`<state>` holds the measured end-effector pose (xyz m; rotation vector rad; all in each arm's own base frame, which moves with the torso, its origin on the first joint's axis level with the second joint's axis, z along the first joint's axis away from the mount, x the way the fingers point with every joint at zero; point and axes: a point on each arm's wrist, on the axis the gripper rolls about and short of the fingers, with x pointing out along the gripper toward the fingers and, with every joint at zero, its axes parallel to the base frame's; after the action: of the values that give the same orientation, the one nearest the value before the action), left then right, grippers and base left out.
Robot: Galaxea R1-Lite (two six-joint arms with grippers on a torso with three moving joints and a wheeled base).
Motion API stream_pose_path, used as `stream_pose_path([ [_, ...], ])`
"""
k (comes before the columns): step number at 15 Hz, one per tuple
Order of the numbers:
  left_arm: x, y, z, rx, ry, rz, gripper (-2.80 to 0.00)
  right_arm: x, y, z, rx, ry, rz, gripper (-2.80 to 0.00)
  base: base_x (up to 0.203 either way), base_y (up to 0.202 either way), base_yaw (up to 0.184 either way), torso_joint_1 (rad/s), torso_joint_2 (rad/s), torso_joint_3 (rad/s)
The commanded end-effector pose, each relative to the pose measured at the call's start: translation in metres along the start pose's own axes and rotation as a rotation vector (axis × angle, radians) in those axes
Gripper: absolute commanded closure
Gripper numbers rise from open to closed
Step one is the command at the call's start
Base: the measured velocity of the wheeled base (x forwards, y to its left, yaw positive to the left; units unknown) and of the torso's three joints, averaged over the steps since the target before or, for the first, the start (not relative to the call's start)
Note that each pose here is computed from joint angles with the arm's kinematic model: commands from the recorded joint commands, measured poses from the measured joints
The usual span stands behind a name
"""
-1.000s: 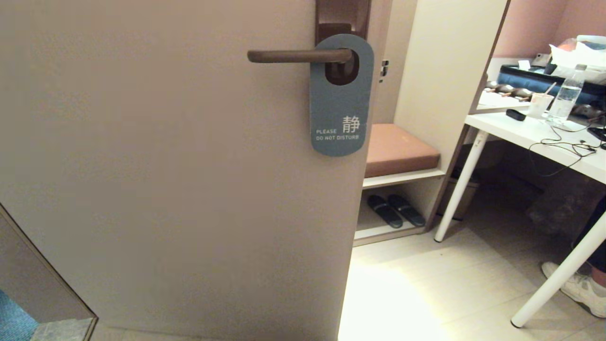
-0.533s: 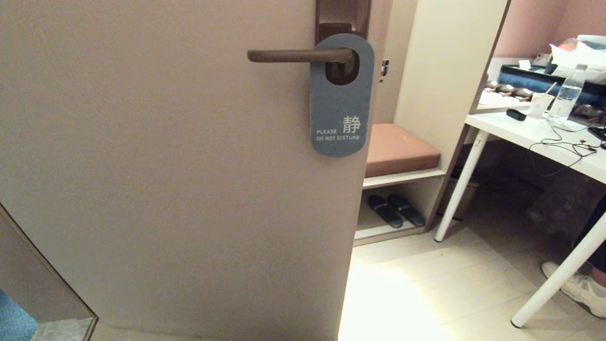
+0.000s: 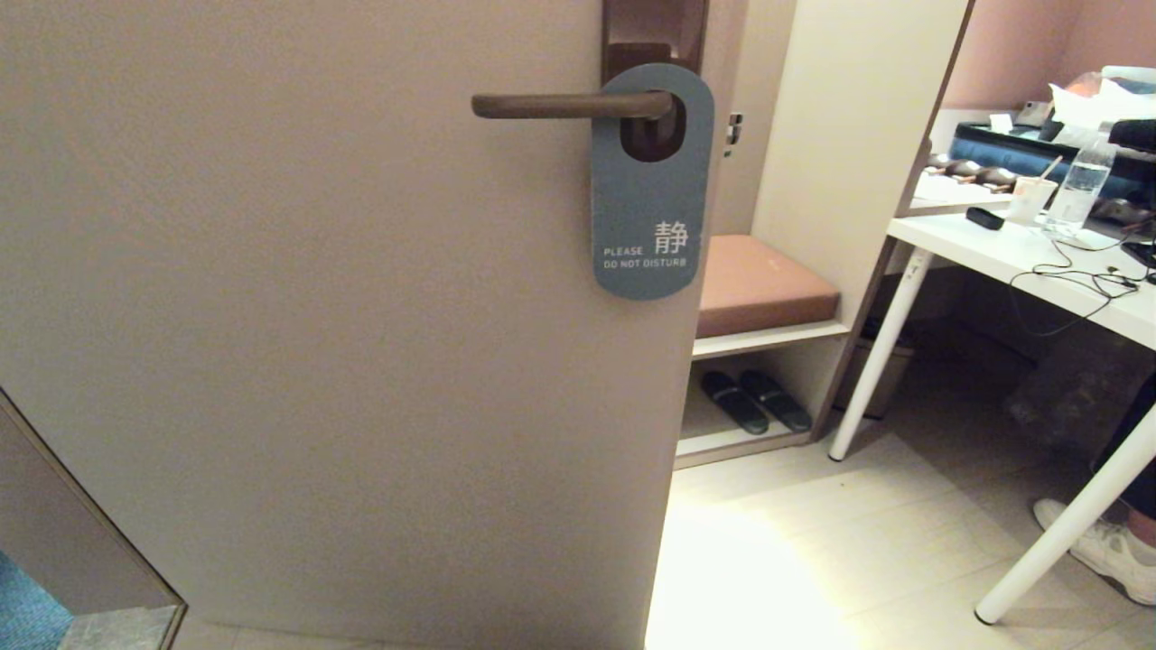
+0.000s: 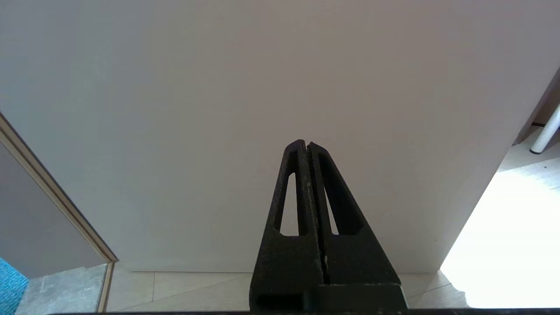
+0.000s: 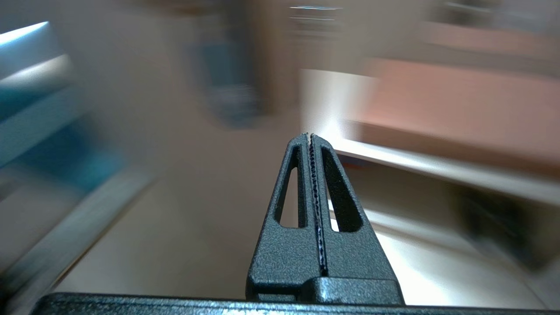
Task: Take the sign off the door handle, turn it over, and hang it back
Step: Take down the sign
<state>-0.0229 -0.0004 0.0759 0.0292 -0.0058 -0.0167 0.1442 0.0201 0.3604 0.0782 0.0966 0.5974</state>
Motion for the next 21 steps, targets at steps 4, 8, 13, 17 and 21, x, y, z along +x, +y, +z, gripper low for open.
stream_pose_path([
  [4, 0.000, 0.000, 0.000, 0.000, 0.001, 0.000, 0.00, 0.016, 0.003, -0.011, -0.038, 0.062, 0.542, 0.00, 0.000, 0.000, 0.000, 0.000, 0.00, 0.000],
  [8, 0.000, 0.000, 0.000, 0.000, 0.001, 0.000, 0.00, 0.039, -0.012, -0.031, -0.109, 0.098, 0.520, 0.00, 0.000, 0.000, 0.000, 0.000, 0.00, 0.000],
  [13, 0.000, 0.000, 0.000, 0.000, 0.001, 0.000, 0.00, 0.068, -0.034, -0.047, -0.157, 0.132, 0.425, 0.00, 0.000, 0.000, 0.000, 0.000, 0.00, 0.000],
  [17, 0.000, 0.000, 0.000, 0.000, 0.001, 0.000, 0.00, 0.092, -0.047, -0.046, -0.229, 0.059, 0.423, 0.00, 0.000, 0.000, 0.000, 0.000, 0.00, 0.000],
  [21, 0.000, 0.000, 0.000, 0.000, 0.001, 0.000, 0.00, 0.107, -0.056, -0.062, -0.278, 0.055, 0.429, -2.80, 0.000, 0.000, 0.000, 0.000, 0.00, 0.000],
])
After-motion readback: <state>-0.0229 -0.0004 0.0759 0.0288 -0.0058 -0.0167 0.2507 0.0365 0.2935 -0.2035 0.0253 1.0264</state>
